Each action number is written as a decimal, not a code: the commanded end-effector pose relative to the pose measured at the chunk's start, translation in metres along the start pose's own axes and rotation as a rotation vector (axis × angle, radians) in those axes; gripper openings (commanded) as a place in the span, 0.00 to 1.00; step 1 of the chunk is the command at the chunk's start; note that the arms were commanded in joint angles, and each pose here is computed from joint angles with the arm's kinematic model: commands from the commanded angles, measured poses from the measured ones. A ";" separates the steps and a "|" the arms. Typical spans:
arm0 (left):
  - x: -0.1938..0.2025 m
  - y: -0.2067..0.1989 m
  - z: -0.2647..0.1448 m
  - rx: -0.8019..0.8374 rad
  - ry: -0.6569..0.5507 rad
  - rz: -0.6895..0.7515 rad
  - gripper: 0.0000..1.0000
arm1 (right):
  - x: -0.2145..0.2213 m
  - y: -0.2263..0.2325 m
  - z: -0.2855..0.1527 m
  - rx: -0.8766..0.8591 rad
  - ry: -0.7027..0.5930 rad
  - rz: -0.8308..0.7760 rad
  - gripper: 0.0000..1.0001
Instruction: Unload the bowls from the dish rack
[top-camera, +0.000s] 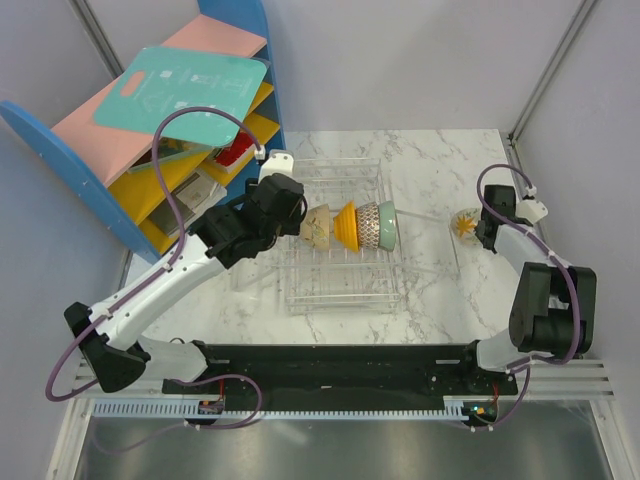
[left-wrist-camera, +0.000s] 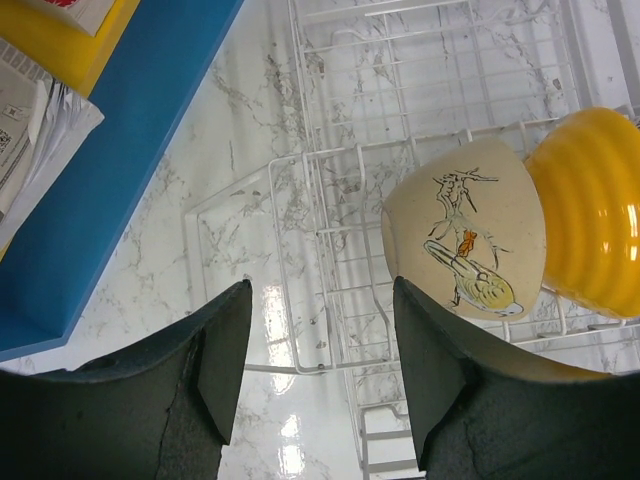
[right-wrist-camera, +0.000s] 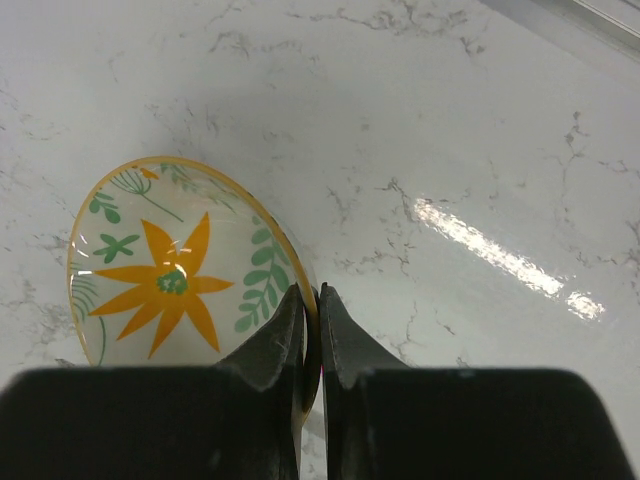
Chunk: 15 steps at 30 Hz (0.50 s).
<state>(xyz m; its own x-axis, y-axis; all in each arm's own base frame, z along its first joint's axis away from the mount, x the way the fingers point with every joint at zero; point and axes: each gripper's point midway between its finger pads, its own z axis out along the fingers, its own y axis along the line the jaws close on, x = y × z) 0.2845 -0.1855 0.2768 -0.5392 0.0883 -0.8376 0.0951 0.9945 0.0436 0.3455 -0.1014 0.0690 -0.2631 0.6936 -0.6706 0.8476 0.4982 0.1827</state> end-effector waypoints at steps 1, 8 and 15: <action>0.000 0.001 0.004 -0.021 -0.003 -0.048 0.65 | -0.002 0.008 0.006 -0.020 -0.002 0.018 0.04; 0.004 -0.001 0.007 -0.020 0.009 -0.047 0.65 | 0.017 0.004 0.018 0.000 0.070 -0.010 0.11; 0.005 -0.004 0.009 -0.009 0.020 -0.038 0.66 | 0.024 -0.001 0.007 -0.034 0.106 -0.002 0.57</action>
<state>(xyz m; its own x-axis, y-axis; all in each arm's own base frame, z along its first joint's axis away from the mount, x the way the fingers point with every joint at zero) 0.2860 -0.1861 0.2689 -0.5556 0.0849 -0.8271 0.0840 0.9954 0.0457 0.3505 -0.0955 0.0462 -0.3028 0.7289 -0.6141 0.8400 0.5085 0.1894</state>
